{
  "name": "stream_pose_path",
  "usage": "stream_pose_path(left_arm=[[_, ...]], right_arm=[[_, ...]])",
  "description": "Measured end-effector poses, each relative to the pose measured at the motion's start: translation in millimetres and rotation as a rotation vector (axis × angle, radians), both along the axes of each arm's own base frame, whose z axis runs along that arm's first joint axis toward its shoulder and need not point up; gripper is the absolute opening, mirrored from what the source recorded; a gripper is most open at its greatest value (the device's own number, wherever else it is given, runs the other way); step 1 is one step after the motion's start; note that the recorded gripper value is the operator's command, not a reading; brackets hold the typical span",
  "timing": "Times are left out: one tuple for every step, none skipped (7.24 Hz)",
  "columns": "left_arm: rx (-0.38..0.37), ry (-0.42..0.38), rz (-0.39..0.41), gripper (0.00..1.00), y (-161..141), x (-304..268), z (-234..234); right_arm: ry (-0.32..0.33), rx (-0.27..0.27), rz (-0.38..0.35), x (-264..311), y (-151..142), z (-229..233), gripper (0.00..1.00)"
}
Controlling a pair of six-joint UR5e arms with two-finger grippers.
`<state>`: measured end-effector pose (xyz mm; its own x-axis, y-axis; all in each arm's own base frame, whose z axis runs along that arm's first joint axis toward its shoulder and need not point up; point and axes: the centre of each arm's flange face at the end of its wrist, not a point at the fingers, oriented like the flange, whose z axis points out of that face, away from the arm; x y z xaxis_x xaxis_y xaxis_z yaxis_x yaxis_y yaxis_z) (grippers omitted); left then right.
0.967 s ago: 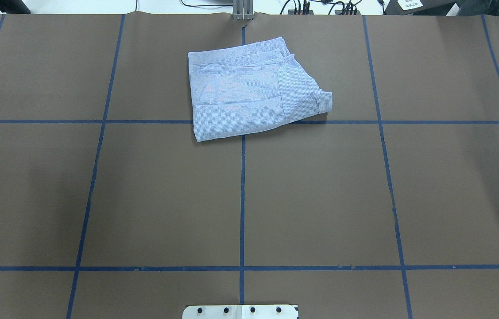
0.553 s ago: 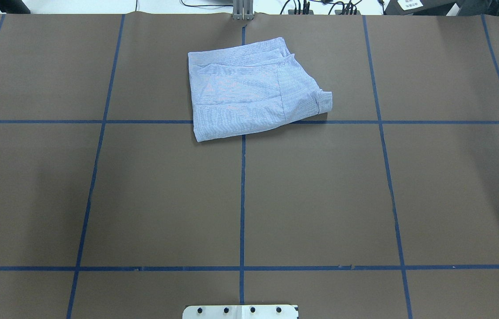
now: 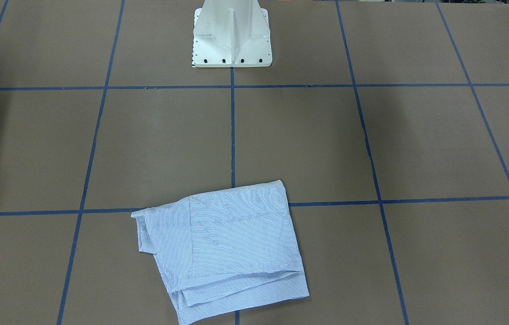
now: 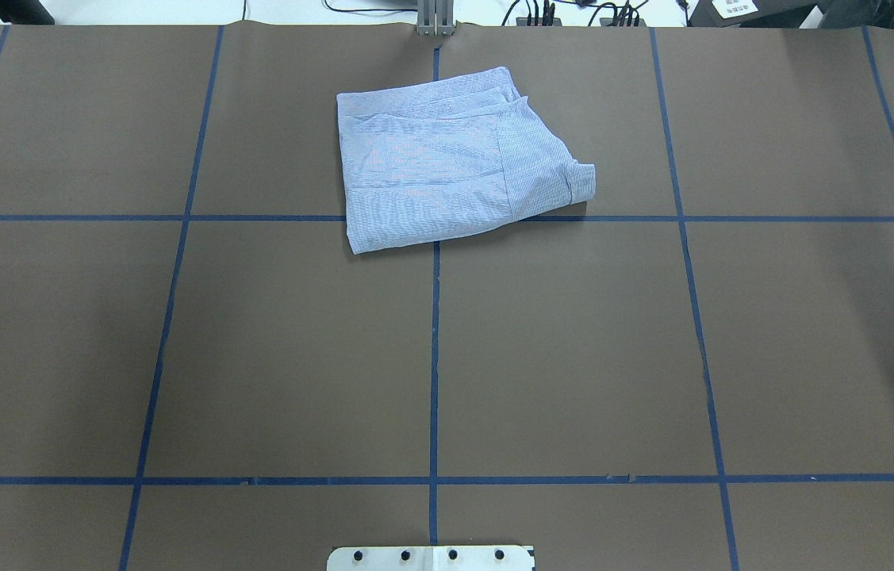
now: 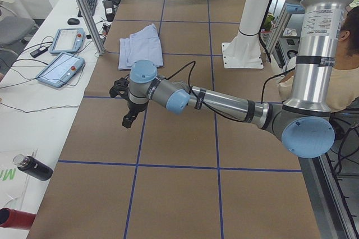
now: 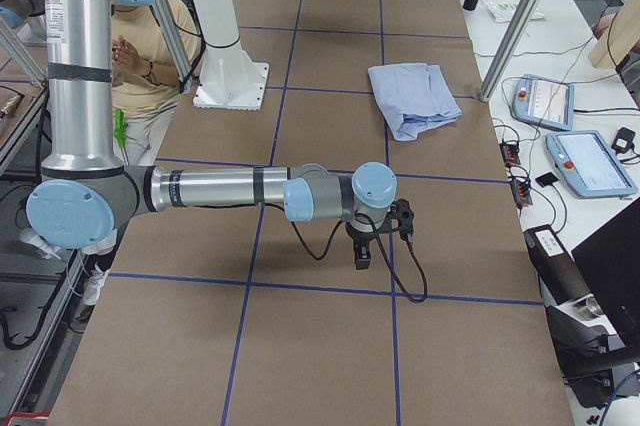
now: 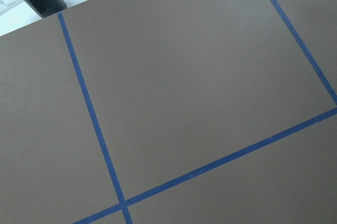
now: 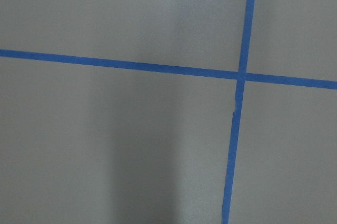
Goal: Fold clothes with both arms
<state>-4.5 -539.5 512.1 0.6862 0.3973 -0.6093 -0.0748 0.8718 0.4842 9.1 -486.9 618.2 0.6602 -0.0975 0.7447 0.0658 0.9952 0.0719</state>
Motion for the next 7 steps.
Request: stream_pose_path(left_arm=[[-0.008, 0.020, 0.013, 1.00, 0.4, 1.8, 2.3], [-0.014, 0.034, 0.022, 1.00, 0.5, 3.0, 4.2], [-0.013, 0.040, 0.026, 1.00, 0.7, 3.8, 3.6], [-0.012, 0.043, 0.028, 1.00, 0.8, 4.3, 2.9], [-0.010, 0.045, 0.028, 1.00, 0.3, 4.6, 1.0], [-0.001, 0.047, 0.029, 1.00, -0.7, 4.9, -2.1], [0.010, 0.048, 0.028, 1.00, -1.2, 4.9, -4.8]], right_arm=[[0.000, 0.004, -0.002, -0.1, -1.1, -1.4, 1.00], [0.000, 0.011, -0.001, -0.3, -2.9, -4.6, 1.00], [0.001, 0.014, 0.001, -0.3, -3.9, -6.6, 1.00], [0.001, 0.016, 0.002, -0.3, -4.9, -8.3, 1.00], [0.001, 0.021, 0.002, -0.4, -6.0, -10.8, 1.00], [0.001, 0.022, 0.002, -0.5, -6.6, -10.9, 1.00], [0.003, 0.018, 0.002, -0.4, -6.7, -8.7, 1.00]])
